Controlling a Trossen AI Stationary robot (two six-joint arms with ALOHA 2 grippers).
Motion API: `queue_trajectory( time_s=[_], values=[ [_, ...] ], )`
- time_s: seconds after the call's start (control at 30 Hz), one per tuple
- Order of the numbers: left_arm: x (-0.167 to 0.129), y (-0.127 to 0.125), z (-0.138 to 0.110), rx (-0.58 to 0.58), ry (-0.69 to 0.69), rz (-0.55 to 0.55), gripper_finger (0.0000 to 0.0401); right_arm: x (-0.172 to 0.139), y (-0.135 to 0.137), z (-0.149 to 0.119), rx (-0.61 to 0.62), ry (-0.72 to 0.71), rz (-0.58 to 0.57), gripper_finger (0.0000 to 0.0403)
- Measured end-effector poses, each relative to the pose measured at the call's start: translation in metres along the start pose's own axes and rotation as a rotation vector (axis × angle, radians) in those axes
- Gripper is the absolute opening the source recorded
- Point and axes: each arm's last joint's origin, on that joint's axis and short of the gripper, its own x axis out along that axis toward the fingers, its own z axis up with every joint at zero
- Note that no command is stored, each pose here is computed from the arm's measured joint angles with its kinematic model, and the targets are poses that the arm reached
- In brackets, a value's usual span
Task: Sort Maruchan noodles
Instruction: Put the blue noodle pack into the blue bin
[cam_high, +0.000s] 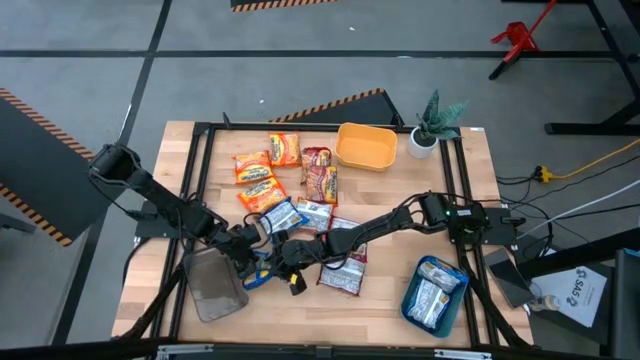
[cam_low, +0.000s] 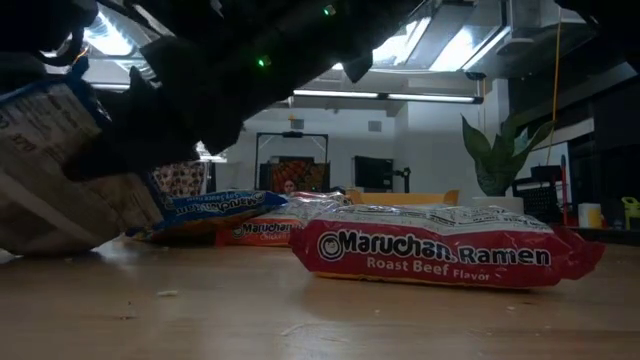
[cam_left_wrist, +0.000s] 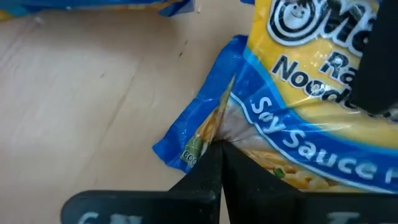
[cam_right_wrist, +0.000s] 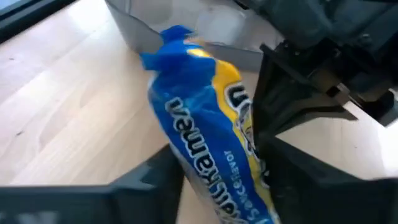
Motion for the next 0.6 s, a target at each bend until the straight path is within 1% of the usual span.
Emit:
queue_trajectory(
  time_s=[0.1,0.17,0.27,0.47,0.6],
  values=[
    [0.000,-0.002,0.001,0.003,-0.004,-0.029,0.0000,-0.002,0.000,0.002,0.014,0.005,-0.005,0.0099],
    [-0.003,-0.003,0.002,-0.001,-0.009,-0.041,0.0000,-0.004,-0.001,0.003,0.034,0.008,0.004,0.0070],
    [-0.008,-0.003,0.004,-0.011,-0.022,-0.061,0.0003,-0.006,-0.001,0.004,0.042,0.019,0.007,0.0067],
    [-0.023,-0.004,0.013,-0.043,-0.080,-0.124,0.0030,-0.011,-0.002,0.007,0.093,0.032,0.008,0.0067],
    [-0.036,-0.004,0.018,-0.062,-0.119,-0.171,0.0042,-0.027,-0.002,0.018,0.131,0.068,-0.003,0.0077]
  ],
)
